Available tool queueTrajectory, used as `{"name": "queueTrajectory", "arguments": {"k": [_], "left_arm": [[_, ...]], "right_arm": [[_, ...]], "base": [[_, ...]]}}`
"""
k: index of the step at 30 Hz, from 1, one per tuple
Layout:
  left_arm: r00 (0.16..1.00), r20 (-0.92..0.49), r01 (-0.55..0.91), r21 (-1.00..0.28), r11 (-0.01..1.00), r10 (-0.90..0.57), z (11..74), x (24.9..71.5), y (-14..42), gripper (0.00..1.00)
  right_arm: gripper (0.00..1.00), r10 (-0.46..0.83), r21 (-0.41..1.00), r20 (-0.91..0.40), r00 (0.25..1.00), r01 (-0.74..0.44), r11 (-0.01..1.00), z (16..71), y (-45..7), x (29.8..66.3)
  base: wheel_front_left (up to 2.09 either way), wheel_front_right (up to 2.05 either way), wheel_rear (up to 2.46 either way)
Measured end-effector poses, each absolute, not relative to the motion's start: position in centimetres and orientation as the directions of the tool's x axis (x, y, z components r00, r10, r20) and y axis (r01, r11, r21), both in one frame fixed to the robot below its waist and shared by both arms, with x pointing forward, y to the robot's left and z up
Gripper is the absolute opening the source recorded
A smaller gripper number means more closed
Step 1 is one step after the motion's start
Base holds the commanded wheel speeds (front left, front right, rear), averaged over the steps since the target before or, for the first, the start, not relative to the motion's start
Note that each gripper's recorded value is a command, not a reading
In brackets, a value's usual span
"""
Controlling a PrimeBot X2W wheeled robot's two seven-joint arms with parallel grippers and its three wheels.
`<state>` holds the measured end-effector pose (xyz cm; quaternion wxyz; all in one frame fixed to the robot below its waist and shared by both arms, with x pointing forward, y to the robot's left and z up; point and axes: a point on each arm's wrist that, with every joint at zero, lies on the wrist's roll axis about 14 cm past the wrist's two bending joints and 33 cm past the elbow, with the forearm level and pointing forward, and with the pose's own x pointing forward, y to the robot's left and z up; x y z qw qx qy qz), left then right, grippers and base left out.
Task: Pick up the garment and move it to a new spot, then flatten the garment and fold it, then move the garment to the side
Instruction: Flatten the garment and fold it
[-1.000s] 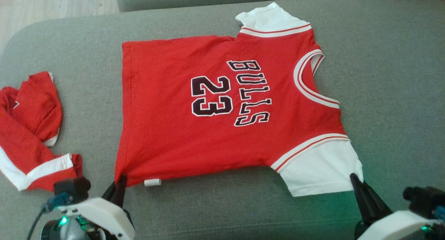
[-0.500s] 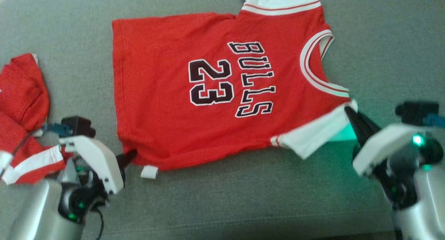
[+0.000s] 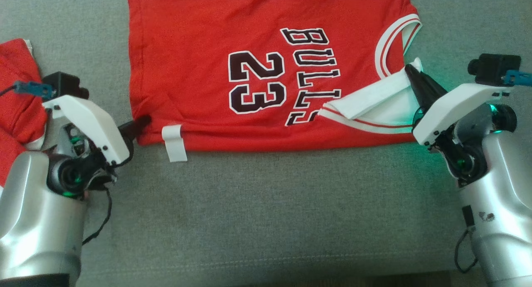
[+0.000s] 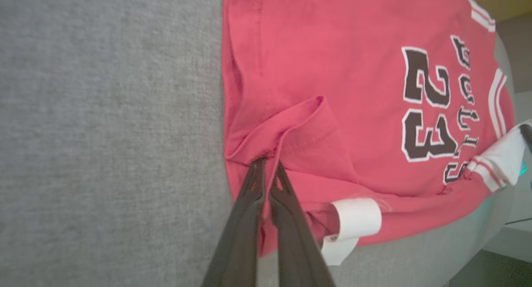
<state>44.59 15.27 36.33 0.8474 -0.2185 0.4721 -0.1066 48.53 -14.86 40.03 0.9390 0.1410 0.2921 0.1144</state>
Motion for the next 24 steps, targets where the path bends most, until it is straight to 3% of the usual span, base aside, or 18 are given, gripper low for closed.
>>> {"name": "queueTrajectory", "arguments": {"k": [2, 3, 4, 9, 17, 22, 24], "left_arm": [[0.556, -0.736, -0.042, -0.489, 0.871, -0.386, 36.2, 45.1, 15.3, 0.05], [0.569, -0.729, -0.049, -0.493, 0.869, -0.381, 36.1, 45.2, 15.2, 0.42], [0.58, -0.722, -0.057, -0.498, 0.865, -0.377, 36.0, 45.4, 15.2, 1.0], [0.709, -0.612, -0.055, -0.542, 0.838, -0.35, 37.3, 47.2, 15.2, 1.0], [0.949, -0.296, -0.009, -0.366, 0.931, -0.107, 42.1, 48.1, 18.0, 1.0], [0.998, -0.063, 0.008, -0.218, 0.976, -0.023, 46.6, 47.4, 18.4, 1.0], [0.999, -0.038, 0.01, -0.199, 0.98, -0.018, 47.1, 47.0, 18.2, 1.0]], "right_arm": [[0.0, 0.298, 0.339, -0.486, 0.821, -0.138, 0.931, 40.1, -14.6, 48.9], [0.18, 0.297, 0.352, -0.468, 0.832, -0.133, 0.926, 40.1, -14.6, 49.0], [1.0, 0.297, 0.367, -0.452, 0.841, -0.128, 0.921, 40.1, -14.5, 49.1], [1.0, 0.278, 0.388, -0.326, 0.903, -0.141, 0.911, 41.6, -14.4, 49.8], [1.0, 0.232, 0.196, -0.038, 0.972, -0.22, 0.955, 46.9, -15.6, 50.6], [1.0, 0.205, 0.105, 0.015, 0.979, -0.206, 0.973, 48.0, -16.4, 48.1], [1.0, 0.198, 0.1, 0.019, 0.98, -0.199, 0.975, 48.1, -16.5, 47.5]], "base": [[0.0, 0.0, 0.0], [0.0, 0.0, 0.0], [0.0, 0.0, 0.0], [0.0, 0.0, 0.0], [0.0, 0.0, 0.0], [0.0, 0.0, 0.0], [0.0, 0.0, 0.0]]}}
